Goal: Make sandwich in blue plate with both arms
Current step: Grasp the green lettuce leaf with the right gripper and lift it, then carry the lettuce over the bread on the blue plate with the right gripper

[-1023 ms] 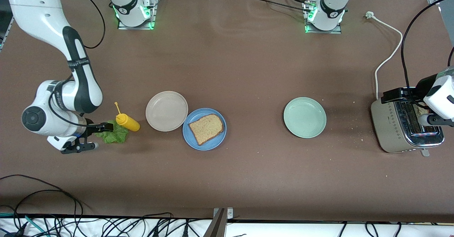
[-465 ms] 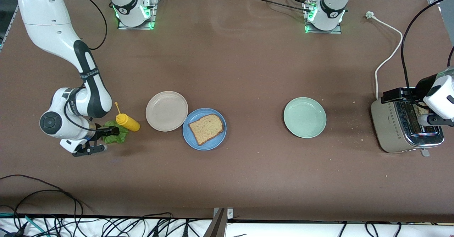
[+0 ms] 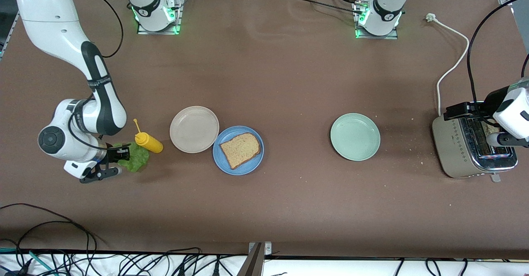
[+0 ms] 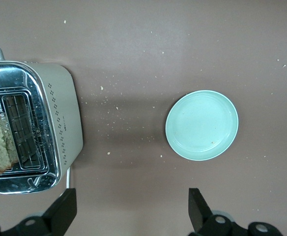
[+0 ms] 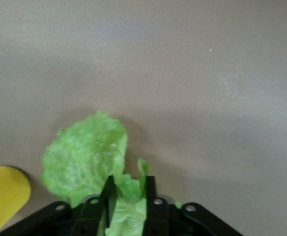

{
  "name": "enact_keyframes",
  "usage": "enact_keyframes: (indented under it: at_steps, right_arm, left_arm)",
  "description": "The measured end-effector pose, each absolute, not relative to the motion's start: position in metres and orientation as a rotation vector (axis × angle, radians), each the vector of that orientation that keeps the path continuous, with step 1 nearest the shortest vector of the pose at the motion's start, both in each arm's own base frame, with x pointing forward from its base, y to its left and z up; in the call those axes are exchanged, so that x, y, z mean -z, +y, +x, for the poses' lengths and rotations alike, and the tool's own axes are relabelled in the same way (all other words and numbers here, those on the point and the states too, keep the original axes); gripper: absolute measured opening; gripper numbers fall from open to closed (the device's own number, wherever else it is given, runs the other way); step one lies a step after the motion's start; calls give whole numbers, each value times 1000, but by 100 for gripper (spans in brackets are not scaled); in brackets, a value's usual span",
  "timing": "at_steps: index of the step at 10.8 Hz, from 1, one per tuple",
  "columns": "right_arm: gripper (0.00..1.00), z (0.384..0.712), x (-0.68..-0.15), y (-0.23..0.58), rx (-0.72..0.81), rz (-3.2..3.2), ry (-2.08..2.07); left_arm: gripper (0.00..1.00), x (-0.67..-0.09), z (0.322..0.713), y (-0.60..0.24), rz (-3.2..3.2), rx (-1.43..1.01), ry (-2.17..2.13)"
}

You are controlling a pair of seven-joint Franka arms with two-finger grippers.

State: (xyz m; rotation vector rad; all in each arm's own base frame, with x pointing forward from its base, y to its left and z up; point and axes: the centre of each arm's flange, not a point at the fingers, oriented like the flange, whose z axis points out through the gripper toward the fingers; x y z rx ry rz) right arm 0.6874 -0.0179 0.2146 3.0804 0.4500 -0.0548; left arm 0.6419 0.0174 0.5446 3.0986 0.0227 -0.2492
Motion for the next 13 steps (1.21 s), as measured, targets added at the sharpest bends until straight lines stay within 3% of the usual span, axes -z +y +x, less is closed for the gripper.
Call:
enact_keyframes:
  at_steps: [1,3,10,13]
  right_arm:
    - [20,685,-228,-18,36,3081,448]
    - [9,677,-259,-19,6,3085,444]
    - [6,632,-420,3,62,3130,484]
    - [6,624,-444,33,52,3161,435]
  left_arm:
    - [100,-545,642,17,3099,249,23]
    - [100,-544,642,17,3099,250,23]
    - [100,-544,642,17,3098,253,22]
    - [100,-543,642,17,3098,253,22]
